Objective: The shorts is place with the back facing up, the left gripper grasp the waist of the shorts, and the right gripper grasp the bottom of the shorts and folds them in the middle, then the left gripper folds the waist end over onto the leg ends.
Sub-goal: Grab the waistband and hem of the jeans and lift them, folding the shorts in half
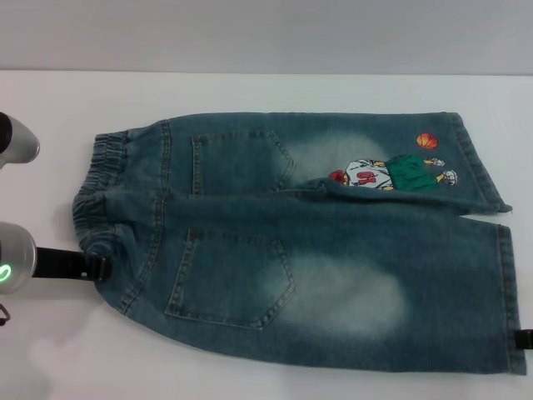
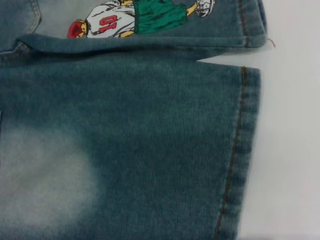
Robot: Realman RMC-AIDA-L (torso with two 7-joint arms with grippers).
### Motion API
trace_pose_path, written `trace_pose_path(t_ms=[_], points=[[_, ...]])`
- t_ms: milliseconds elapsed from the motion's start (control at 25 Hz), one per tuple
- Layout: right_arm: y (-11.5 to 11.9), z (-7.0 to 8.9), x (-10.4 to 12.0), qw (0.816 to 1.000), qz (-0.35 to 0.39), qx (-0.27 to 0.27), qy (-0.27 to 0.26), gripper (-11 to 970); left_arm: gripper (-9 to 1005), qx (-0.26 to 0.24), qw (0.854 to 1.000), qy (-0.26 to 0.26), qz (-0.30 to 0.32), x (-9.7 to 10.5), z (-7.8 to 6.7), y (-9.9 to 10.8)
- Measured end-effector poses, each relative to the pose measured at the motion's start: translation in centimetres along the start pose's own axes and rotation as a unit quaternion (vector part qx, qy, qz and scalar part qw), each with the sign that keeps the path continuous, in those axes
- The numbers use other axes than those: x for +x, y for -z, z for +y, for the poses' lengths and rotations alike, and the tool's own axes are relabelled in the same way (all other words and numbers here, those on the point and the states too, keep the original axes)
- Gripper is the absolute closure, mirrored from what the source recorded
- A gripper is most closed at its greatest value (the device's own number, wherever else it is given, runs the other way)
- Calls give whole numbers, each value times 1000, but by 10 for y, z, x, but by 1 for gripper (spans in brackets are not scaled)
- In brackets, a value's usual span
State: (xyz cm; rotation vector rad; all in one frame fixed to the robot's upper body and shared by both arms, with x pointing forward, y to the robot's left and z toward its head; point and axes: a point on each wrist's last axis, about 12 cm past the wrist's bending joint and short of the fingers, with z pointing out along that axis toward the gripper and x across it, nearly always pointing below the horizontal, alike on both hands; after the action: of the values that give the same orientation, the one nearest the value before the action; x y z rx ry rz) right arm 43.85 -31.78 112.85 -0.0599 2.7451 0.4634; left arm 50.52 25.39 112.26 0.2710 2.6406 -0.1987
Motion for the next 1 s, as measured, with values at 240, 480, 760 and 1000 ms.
trace_pose_path(t_ms=[240,480,760,1000], points=[[-4,3,2,1000,9,-5,3,247,798,-1,1000,1,0,-1,0,0],[-8,5,3,1000,13,-10,3,247,799,-4,1000,0,1,-2,-1,0],[-11,10,3,1000,18,-16,6,247,798,-3,1000,-3,-1,-3,-2,-1],[-12,10,2,1000,18,-17,6,247,799,-2,1000,-5,-2,-5,-3,-1]])
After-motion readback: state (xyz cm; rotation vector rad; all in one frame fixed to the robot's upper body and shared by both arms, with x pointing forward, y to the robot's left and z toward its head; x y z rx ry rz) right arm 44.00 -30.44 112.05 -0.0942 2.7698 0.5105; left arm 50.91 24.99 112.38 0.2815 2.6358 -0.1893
